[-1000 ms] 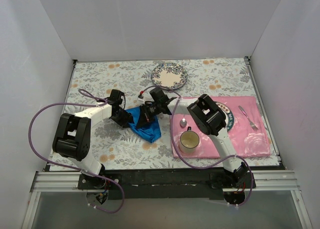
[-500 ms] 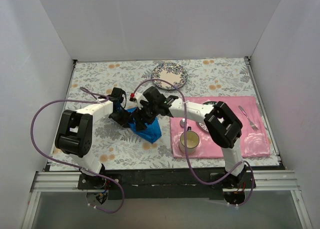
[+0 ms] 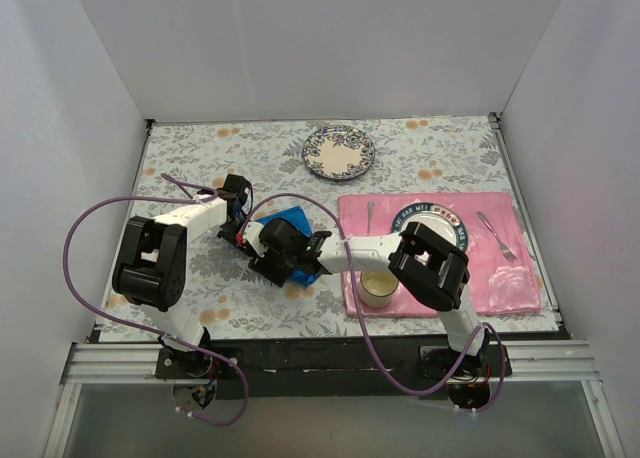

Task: Fold the napkin, place the utensils inside, and roll it up
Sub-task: Roll the napkin with the utensil

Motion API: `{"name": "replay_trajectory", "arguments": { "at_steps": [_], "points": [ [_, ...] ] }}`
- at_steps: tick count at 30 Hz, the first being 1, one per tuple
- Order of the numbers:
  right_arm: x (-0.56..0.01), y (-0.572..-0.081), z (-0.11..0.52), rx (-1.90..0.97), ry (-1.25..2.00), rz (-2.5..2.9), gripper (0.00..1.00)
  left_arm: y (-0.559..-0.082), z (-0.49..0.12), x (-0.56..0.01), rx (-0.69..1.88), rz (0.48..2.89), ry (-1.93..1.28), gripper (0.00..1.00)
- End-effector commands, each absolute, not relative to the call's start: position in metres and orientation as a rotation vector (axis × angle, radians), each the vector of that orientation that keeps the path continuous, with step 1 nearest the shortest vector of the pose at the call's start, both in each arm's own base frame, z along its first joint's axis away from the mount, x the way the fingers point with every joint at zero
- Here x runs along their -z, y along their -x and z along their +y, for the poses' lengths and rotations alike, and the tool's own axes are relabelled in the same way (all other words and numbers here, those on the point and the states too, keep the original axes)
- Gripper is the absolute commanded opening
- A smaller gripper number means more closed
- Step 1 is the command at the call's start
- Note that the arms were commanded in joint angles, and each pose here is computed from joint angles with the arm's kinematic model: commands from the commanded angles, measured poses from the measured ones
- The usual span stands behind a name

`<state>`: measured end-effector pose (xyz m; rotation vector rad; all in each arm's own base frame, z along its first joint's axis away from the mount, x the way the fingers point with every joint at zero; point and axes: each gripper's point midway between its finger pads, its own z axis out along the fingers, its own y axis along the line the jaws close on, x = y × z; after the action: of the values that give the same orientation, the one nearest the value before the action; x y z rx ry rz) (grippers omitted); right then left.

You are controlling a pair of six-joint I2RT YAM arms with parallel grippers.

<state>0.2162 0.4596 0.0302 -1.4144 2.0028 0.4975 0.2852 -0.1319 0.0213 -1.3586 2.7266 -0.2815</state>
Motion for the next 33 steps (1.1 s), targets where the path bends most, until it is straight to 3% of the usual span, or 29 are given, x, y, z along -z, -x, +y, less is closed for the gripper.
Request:
{"name": "replay_trajectory", "arguments": {
  "at_steps": [1,9,14,16,18,19,22,28,33],
  "points": [
    [-0.021,-0.242,0.457,-0.329,1.34,1.972,0.58,-0.247,-0.129,-0.009,0.167,2.851,1.426,0.0],
    [-0.005,-0.242,0.45,-0.388,1.295,2.083,0.02,-0.246,-0.125,-0.01,0.179,2.859,1.342,0.0],
    [-0.005,-0.233,0.456,-0.661,1.278,2.217,0.01,-0.258,-0.118,-0.022,0.197,2.812,1.179,0.0],
    [-0.009,-0.219,0.459,-0.84,1.29,2.256,0.01,-0.263,-0.114,-0.026,0.212,2.782,1.098,0.28],
    [-0.009,-0.222,0.457,-0.948,1.237,2.305,0.01,-0.268,-0.113,-0.038,0.245,2.733,1.049,0.46],
    [-0.013,-0.213,0.46,-1.044,1.253,2.308,0.01,-0.269,-0.113,-0.042,0.259,2.721,1.03,0.6],
    [-0.014,-0.213,0.459,-1.18,1.211,2.355,0.01,-0.271,-0.107,-0.05,0.231,2.694,1.008,0.76],
    [-0.01,-0.215,0.462,-1.403,1.121,2.447,0.01,-0.276,-0.106,-0.077,0.315,2.567,1.018,0.82],
    [-0.01,-0.221,0.457,-1.576,0.975,2.501,0.01,-0.274,-0.126,-0.091,0.563,2.481,0.974,0.72]
  ]
}}
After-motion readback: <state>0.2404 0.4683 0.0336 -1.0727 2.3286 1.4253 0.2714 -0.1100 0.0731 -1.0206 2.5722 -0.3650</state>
